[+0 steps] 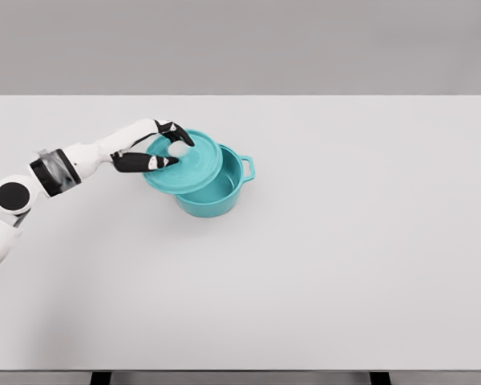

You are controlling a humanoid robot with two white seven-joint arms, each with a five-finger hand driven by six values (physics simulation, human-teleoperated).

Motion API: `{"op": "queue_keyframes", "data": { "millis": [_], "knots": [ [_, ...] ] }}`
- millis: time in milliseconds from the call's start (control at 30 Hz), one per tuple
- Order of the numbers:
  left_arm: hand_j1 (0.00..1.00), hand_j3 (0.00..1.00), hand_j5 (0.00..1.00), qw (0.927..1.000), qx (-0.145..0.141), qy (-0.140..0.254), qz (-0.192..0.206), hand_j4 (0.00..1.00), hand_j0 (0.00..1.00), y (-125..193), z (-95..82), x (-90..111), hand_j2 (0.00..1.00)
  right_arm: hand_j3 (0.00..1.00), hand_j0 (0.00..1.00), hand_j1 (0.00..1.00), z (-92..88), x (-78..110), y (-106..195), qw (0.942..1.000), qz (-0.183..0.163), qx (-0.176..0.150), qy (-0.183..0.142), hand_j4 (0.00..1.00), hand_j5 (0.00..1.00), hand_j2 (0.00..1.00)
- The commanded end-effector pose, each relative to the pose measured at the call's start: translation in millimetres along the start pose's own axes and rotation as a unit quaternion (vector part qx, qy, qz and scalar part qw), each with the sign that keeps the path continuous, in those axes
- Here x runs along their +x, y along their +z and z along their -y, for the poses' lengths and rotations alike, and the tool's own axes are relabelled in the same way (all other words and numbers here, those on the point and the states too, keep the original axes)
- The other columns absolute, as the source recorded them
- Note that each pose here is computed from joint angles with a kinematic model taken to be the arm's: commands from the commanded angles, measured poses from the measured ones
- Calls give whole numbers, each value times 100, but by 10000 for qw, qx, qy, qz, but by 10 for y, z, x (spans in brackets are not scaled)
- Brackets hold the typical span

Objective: Cover the pot with left arm

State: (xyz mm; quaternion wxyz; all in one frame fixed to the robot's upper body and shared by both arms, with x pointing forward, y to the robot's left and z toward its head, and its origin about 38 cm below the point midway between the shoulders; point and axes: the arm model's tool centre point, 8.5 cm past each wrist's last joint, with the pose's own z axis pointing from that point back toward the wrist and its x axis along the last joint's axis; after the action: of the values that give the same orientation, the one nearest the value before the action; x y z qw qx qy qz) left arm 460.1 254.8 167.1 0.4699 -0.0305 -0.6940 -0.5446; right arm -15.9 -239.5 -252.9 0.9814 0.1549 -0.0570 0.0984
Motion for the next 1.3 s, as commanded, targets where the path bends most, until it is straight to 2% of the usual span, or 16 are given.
{"op": "queue_keyframes", "data": {
  "millis": [0, 133, 367, 1267],
  "knots": [
    [58, 58, 58, 10000, -13, -52, 48, 58, 58, -61, 23, 43, 58, 100, 100, 100, 0, 0, 0, 10000, 1, 2, 3, 100, 100, 100],
    [58, 58, 58, 10000, -18, -53, 48, 58, 58, -71, 31, 45, 58, 100, 100, 100, 0, 0, 0, 10000, 1, 2, 3, 100, 100, 100],
    [58, 58, 58, 9999, -83, -28, 121, 58, 58, -228, 161, 73, 58, 100, 100, 100, 0, 0, 0, 10000, 1, 2, 3, 100, 100, 100],
    [58, 58, 58, 9999, -104, 21, 115, 58, 58, -243, 228, 42, 58, 100, 100, 100, 0, 0, 0, 10000, 1, 2, 3, 100, 100, 100]
  ]
}}
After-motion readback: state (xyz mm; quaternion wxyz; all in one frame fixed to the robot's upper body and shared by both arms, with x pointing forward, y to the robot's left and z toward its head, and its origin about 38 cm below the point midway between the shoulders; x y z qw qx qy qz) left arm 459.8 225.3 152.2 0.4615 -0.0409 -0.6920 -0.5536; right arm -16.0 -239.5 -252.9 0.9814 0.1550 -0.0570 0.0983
